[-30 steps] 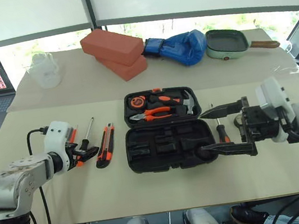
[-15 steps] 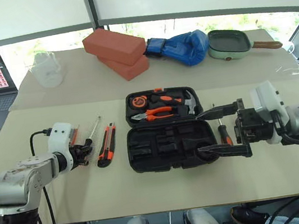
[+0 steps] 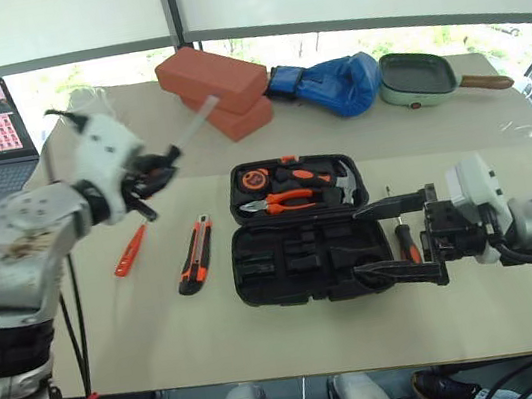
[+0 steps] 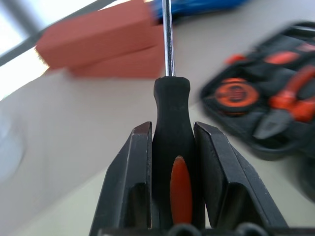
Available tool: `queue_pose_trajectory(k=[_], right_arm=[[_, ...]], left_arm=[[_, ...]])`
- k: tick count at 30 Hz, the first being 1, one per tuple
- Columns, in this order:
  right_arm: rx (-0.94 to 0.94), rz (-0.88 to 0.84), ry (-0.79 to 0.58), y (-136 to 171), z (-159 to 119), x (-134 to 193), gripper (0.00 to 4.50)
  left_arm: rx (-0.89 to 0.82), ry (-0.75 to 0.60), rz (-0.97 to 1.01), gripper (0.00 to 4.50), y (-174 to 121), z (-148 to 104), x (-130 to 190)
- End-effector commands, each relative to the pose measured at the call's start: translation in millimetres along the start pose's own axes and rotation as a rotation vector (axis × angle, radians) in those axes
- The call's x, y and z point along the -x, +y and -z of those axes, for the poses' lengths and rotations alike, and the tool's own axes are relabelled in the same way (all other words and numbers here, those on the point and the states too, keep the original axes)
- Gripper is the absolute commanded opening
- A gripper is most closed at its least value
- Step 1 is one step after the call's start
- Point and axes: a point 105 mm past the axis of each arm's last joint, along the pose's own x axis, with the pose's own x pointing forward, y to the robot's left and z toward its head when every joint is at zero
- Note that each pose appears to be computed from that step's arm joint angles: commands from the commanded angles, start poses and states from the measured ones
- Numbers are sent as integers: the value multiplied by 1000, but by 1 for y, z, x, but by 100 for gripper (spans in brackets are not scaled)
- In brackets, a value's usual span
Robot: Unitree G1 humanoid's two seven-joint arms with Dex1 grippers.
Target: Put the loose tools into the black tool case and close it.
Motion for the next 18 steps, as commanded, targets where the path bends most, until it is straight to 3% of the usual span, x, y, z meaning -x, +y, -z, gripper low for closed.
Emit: queue_pose_trajectory(k=[1,9,18], right_arm=[[34,66,-17,-3,-5,7,450],[16,137,-12,6,-1,11,450],[0,198,-19,9,-3,14,450]], left_arm=[[-189,-26,225,84,-35,-15,-32],[-368,44,506,84,-78,3,-70],[-372,93,548,84,-84,16,-83]])
